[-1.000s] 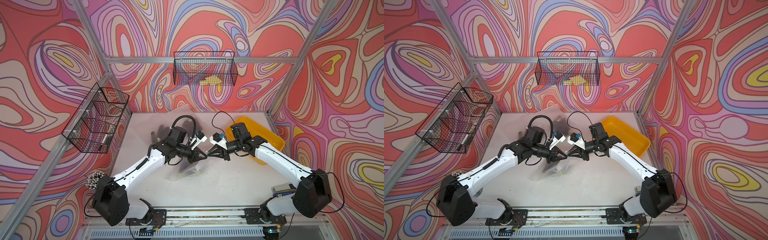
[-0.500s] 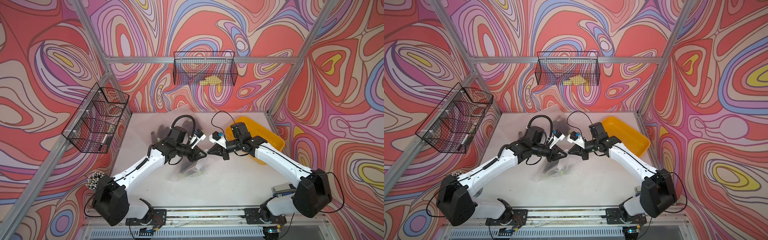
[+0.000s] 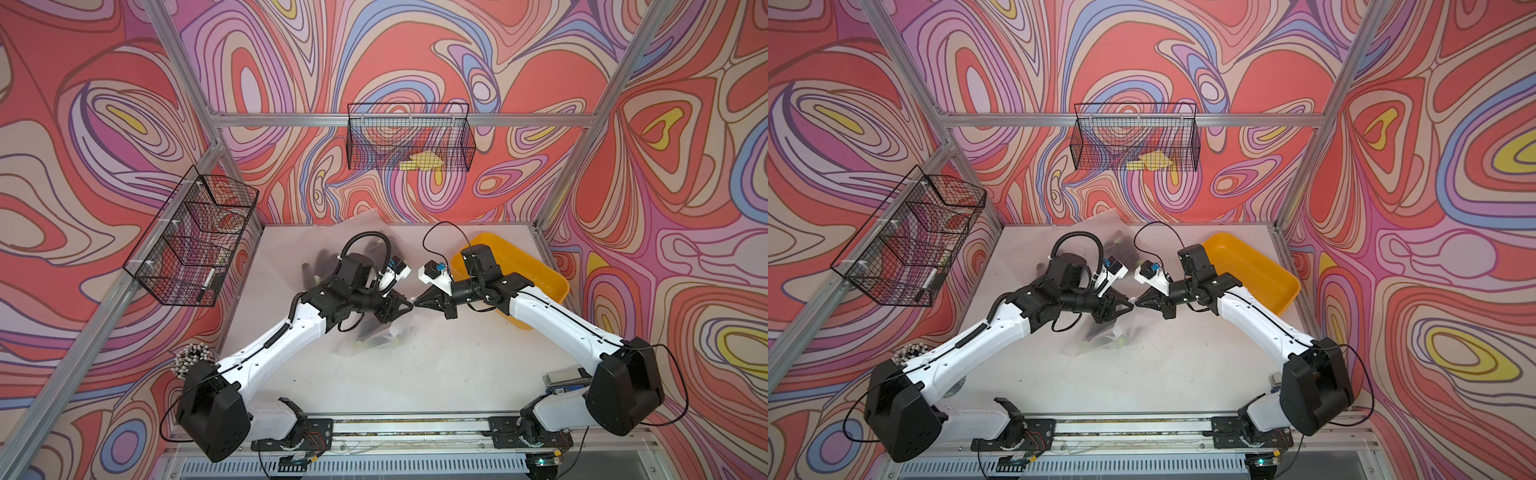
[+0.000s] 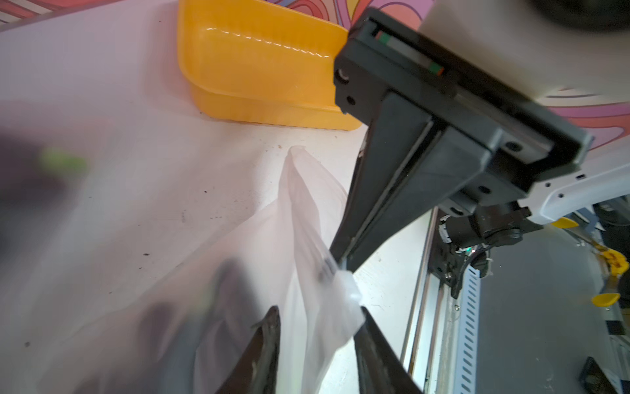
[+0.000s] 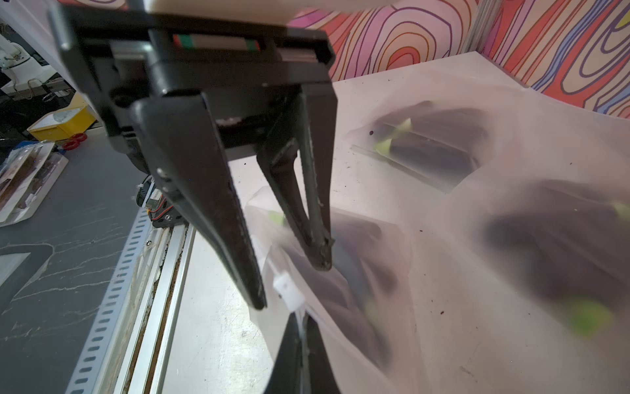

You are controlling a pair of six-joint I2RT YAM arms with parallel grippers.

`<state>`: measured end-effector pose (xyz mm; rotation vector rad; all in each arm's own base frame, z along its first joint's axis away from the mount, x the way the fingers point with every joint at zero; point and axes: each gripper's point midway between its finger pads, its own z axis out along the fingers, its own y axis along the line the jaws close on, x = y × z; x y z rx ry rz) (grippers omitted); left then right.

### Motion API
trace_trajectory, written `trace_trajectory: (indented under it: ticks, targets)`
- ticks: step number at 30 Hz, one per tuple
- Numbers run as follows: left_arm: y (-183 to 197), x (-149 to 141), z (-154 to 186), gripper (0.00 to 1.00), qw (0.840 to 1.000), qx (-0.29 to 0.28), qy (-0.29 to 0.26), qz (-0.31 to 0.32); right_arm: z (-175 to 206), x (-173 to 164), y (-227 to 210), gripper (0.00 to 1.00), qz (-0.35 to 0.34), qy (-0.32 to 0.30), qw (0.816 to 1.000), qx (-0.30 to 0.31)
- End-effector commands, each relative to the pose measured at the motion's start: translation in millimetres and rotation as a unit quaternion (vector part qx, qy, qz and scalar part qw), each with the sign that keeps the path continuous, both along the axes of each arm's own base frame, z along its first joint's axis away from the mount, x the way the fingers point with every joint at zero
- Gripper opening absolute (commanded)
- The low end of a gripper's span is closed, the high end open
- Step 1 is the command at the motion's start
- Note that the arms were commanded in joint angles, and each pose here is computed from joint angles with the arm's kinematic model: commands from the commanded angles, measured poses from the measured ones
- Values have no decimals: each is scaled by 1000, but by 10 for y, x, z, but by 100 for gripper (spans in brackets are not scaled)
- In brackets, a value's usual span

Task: Place the eggplant in a zip-top bag and seal the zipper
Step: Zip the zipper on the zipper food storage bag.

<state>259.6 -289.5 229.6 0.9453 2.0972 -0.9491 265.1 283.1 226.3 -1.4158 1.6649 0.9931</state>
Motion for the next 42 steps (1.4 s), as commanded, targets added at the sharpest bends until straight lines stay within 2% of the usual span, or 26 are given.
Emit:
trace_trajectory:
  ticks: [1,7,10,15,28,31,37,42]
  targets:
    - [186,26,-47,41,998,51,-24,24,60,-29,-19,1,-9,-10,1000,4]
    - [19,-128,223,44,999,-19,-28,-19,17,-2,-5,2,-10,4,1000,-2]
    - [-103,-186,234,45,998,-25,-33,-38,44,5,12,2,-9,4,1000,7]
    - [-142,-147,237,42,998,-30,-42,-33,45,7,15,2,-10,3,1000,6]
    - [-137,-169,204,8,998,-24,-40,-39,16,20,21,3,-11,5,1000,3]
    - [-111,-147,167,8,999,-13,-40,-31,28,18,26,3,-9,4,1000,4]
    - [-80,-74,102,19,999,4,-41,-12,35,-14,33,3,-2,4,1000,4]
    - [-87,-55,110,14,999,4,-42,-10,30,-47,49,3,5,6,1000,3]
